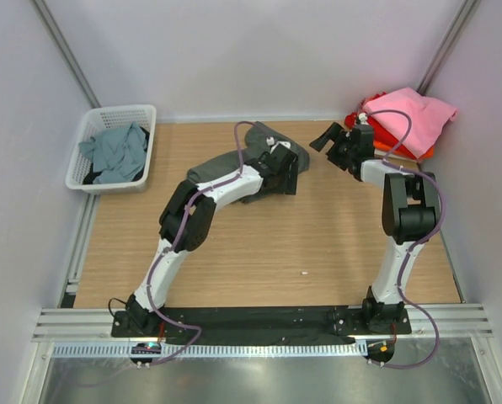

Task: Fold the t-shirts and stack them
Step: Flatten the tshirt out

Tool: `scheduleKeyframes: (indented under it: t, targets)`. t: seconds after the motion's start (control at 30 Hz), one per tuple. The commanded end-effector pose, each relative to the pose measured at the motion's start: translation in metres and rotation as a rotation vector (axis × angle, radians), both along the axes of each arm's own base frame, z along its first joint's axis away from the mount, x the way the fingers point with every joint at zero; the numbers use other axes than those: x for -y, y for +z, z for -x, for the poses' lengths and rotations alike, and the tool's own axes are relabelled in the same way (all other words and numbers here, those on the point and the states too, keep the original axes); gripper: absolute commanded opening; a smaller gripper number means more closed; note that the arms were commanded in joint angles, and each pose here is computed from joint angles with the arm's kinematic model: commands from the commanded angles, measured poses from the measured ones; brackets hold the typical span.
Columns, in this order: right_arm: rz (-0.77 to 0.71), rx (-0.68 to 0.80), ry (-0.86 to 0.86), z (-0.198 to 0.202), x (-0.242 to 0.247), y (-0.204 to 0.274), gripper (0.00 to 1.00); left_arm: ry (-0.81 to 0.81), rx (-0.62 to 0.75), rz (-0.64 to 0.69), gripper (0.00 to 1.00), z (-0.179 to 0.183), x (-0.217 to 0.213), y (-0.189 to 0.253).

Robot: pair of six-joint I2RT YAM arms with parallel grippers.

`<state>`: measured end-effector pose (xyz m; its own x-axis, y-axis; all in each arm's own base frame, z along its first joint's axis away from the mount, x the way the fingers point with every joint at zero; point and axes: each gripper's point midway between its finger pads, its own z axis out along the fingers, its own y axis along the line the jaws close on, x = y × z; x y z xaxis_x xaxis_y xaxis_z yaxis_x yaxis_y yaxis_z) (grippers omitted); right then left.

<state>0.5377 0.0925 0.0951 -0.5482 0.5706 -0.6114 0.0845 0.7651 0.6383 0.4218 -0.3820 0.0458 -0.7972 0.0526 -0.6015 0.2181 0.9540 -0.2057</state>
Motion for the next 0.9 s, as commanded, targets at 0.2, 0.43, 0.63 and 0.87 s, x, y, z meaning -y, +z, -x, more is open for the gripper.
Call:
scheduleKeyframes:
  t: [0.2,0.43,0.63,0.87]
  targets:
    - [-0.085,0.06,-0.005,-0.006,0.003,0.02,0.99,-0.025,0.05,-0.101,0.7,-0.021,0.002,-0.019]
    - [-0.096,0.056,-0.029,-0.008,0.017,0.017,0.99,-0.038,0.067,-0.142,0.12,-0.017,0.005,-0.024]
    - [-0.102,0.058,-0.02,-0.009,0.016,0.017,0.99,-0.007,0.123,-0.17,0.0,-0.015,-0.005,0.02]
    - [-0.193,0.097,0.071,-0.009,-0.005,0.027,0.97,0.121,0.24,-0.053,0.0,-0.01,-0.037,0.142]
